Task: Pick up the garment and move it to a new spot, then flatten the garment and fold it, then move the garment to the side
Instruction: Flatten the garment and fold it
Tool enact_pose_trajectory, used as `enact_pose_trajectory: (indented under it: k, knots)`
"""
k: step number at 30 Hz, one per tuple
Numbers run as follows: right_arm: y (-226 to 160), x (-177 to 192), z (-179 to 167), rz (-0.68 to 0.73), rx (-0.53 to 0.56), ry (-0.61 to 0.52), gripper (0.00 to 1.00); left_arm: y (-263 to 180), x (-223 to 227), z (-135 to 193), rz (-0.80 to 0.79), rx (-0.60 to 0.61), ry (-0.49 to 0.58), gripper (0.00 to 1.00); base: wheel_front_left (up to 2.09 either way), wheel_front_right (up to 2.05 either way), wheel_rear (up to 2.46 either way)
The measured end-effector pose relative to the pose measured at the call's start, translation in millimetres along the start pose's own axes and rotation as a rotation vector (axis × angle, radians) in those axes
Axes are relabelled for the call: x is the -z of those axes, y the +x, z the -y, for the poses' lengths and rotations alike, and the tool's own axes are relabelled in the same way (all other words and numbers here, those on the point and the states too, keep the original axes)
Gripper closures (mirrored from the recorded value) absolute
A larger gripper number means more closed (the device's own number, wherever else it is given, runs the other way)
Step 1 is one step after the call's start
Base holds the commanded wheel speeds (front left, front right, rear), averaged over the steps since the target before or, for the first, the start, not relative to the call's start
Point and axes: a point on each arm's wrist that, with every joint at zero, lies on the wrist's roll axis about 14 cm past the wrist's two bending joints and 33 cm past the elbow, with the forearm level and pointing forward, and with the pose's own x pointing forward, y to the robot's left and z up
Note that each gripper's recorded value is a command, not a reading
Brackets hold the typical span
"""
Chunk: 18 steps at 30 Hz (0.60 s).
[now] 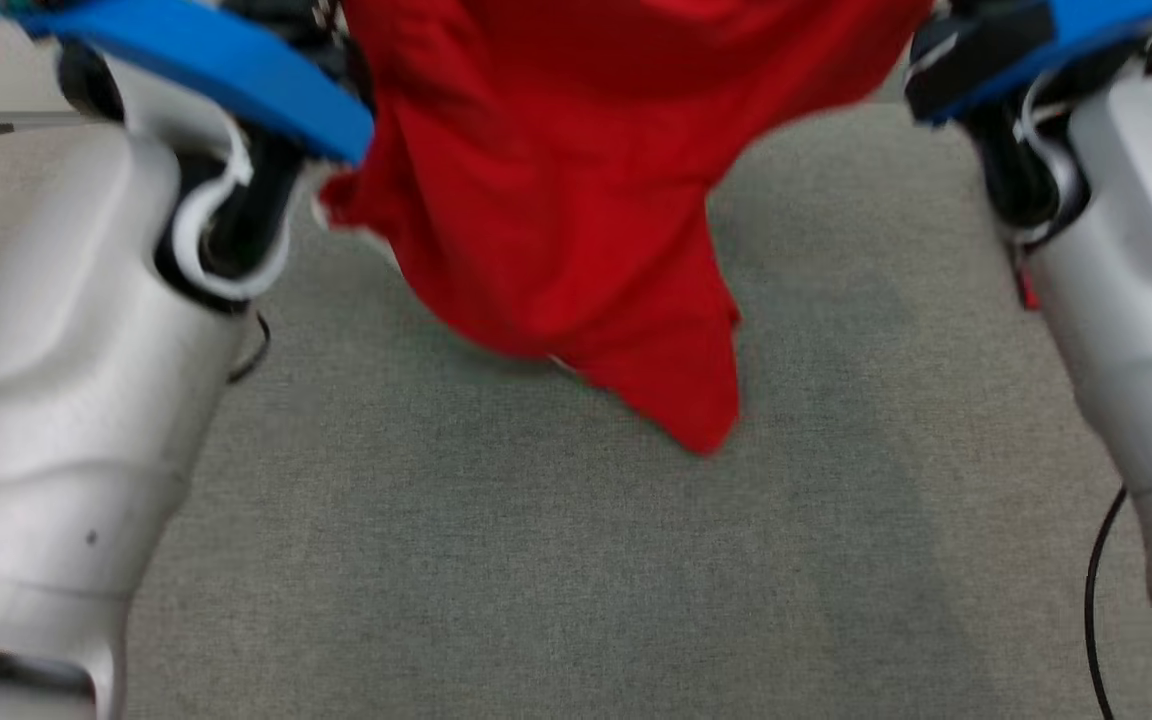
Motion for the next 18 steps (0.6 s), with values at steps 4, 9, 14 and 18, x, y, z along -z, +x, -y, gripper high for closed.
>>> enact_pose_trajectory:
  k: [4, 9, 14, 18]
  knots:
    - [43.7, -41.9, -5.9, 0.098, -0.022, -0.019, 1.0, 38.7, -51.8, 4.4, 0.118, 0.036, 0.089, 1.0, 0.0, 0.0, 0.0]
    - [61.8, -69.0, -17.3, 0.161, -0.058, -0.047, 1.0, 57.0, -76.3, 18.9, 0.175, 0.083, 0.148, 1.0, 0.0, 0.0, 0.0]
    - [45.5, -37.7, -26.2, 0.101, -0.095, -0.053, 1.0, 47.1, -44.2, 17.1, 0.116, 0.092, 0.133, 1.0, 0.0, 0.0, 0.0]
    - [8.3, 12.1, -28.0, 0.002, -0.116, -0.025, 1.0, 11.5, 18.8, 11.9, 0.01, 0.088, 0.046, 1.0, 0.0, 0.0, 0.0]
